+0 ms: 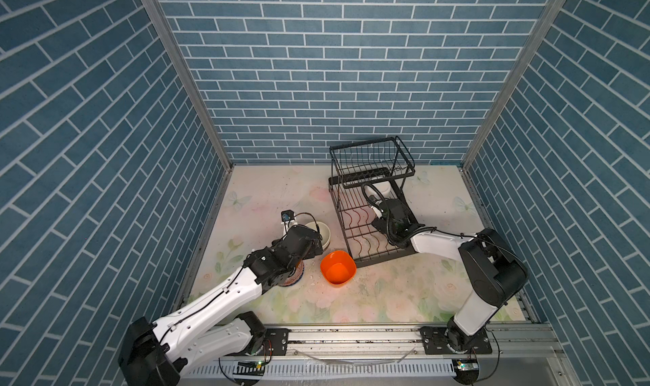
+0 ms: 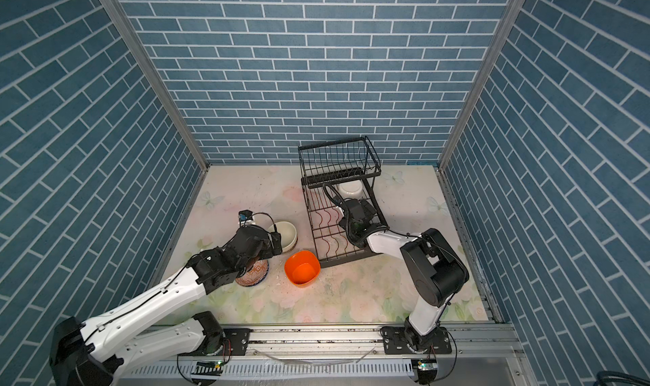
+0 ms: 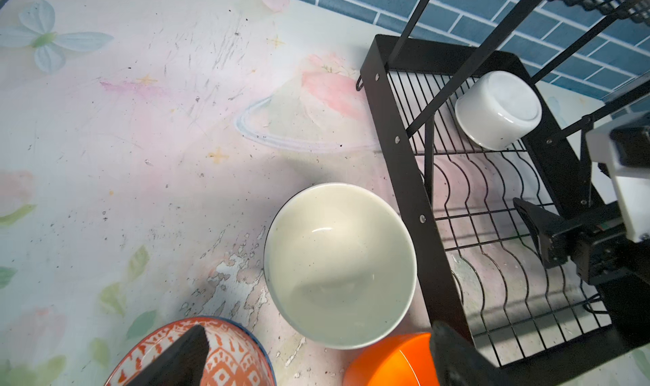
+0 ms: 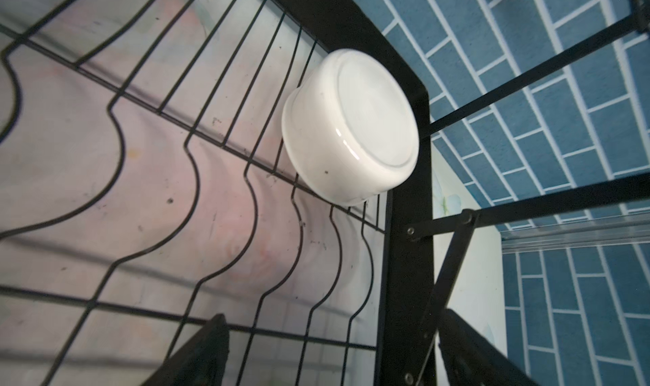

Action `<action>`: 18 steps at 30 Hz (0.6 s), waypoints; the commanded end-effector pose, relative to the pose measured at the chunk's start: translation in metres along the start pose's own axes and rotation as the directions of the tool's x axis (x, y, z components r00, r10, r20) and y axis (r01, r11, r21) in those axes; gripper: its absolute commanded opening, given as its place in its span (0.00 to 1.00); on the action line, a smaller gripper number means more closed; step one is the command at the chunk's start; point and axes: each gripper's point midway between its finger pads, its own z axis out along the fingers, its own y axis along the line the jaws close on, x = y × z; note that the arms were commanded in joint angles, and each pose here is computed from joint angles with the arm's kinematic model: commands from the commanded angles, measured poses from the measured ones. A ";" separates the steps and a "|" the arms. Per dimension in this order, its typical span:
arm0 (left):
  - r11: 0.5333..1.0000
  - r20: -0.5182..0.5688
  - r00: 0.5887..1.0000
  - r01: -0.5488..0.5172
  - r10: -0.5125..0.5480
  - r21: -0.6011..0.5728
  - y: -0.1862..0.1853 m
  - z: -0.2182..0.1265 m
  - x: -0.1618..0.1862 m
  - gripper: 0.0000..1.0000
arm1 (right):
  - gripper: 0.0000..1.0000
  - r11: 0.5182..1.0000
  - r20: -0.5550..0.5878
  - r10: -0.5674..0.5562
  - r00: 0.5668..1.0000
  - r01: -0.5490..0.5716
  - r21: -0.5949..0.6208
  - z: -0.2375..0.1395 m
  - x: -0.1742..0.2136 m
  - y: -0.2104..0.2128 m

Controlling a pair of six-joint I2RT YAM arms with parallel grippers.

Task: Load the bowls into the dish rack
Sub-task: 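Open and withdraw the right gripper while the left gripper reaches toward the orange bowl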

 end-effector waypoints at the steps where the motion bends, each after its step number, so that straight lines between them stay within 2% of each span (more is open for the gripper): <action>1: 0.999 -0.054 0.998 -0.027 0.025 -0.032 0.003 0.000 0.005 1.00 | 0.92 0.993 -0.009 0.106 0.994 -0.107 -0.058 -0.015 0.003 0.007; 7: 0.999 -0.101 0.994 -0.035 0.033 -0.023 -0.003 0.001 0.010 1.00 | 0.91 0.954 -0.060 0.265 0.962 -0.271 -0.127 -0.039 0.000 0.006; 12: 0.999 -0.123 0.992 -0.029 0.025 -0.031 0.000 -0.003 0.014 1.00 | 0.91 0.860 -0.087 0.465 0.881 -0.473 -0.194 -0.072 0.000 0.004; 18: 1.000 -0.160 0.987 -0.024 0.020 -0.018 -0.003 -0.008 0.019 1.00 | 0.90 0.777 -0.192 0.541 0.819 -0.574 -0.259 -0.106 0.001 0.005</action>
